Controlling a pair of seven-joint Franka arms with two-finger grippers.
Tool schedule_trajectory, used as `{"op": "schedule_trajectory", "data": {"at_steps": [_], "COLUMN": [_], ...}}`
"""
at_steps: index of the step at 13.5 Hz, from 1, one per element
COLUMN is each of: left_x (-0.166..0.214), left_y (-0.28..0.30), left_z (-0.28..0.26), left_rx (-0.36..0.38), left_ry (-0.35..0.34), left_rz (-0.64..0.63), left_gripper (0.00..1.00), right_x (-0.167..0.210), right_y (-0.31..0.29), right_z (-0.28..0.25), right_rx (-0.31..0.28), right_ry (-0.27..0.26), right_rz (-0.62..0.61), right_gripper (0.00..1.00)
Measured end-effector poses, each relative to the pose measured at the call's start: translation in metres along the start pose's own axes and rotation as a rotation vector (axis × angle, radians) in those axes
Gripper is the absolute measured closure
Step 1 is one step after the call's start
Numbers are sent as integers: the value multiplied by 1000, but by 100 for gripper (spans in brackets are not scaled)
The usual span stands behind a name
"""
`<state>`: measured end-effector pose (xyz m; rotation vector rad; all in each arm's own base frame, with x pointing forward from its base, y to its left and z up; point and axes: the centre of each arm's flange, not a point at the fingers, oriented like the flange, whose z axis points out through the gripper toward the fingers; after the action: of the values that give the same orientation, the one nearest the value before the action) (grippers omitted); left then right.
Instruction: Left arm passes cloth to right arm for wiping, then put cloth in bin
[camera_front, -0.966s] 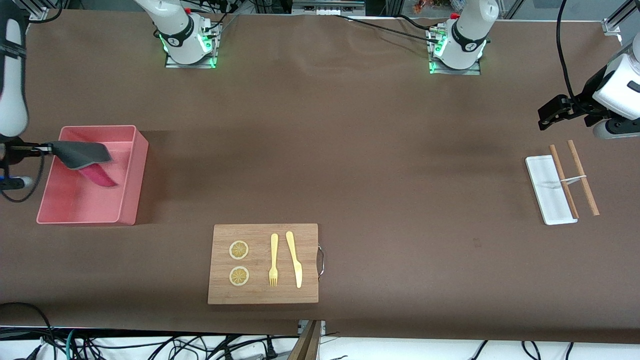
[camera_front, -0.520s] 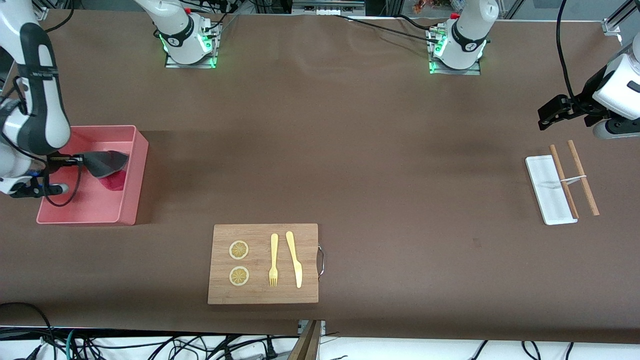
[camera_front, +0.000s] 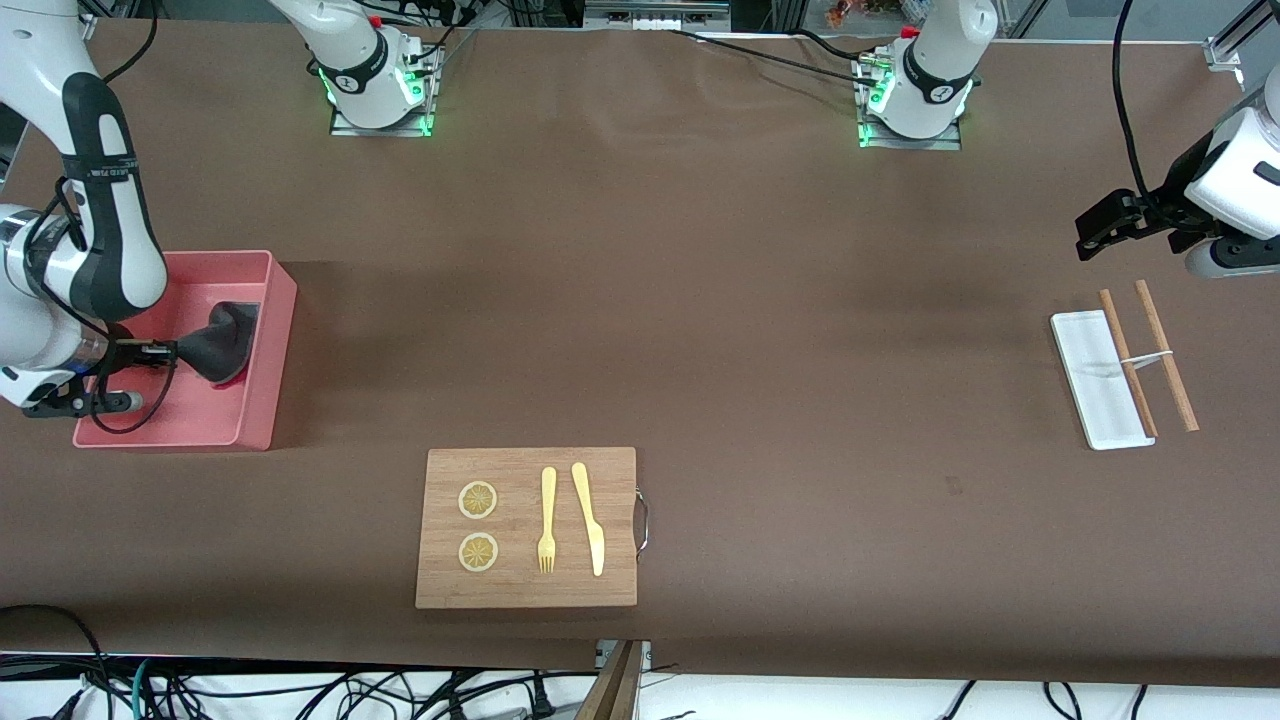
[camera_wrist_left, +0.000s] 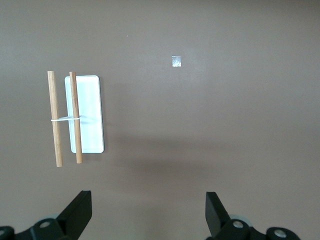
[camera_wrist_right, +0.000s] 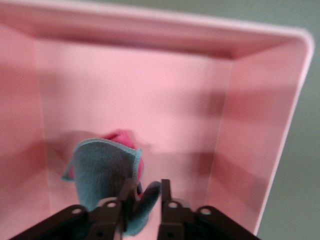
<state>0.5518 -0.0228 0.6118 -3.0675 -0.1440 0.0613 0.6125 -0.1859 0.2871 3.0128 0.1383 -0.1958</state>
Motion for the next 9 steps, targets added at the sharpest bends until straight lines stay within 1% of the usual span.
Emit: {"op": "schedule_trajectory", "data": {"at_steps": [1, 2, 3, 5, 6, 8, 9], "left_x": [0, 0, 0, 0, 0, 0, 0], "left_y": [0, 0, 0, -1, -1, -1, -1], "left_z": [0, 0, 0, 0, 0, 0, 0], "left_rx": [0, 0, 0, 0, 0, 0, 0], "left_ry": [-1, -2, -2, -2, -2, -3, -3], "left_rz": [0, 0, 0, -1, -1, -2, -2], "left_gripper": [0, 0, 0, 0, 0, 0, 0], "right_x": [2, 3, 0, -9, -14, -30, -40], "right_y": [1, 3, 4, 1, -6, -28, -40], "right_z": [-18, -43, -73, -141, -178, -240, -262], "right_rx": [0, -2, 3, 18, 27, 41, 47], "right_ry": [32, 61, 70, 71, 79, 113, 125], "right_rz": [6, 8, 9, 2, -11, -44, -63], "right_gripper": [54, 42, 33, 10, 1, 0, 0]}}
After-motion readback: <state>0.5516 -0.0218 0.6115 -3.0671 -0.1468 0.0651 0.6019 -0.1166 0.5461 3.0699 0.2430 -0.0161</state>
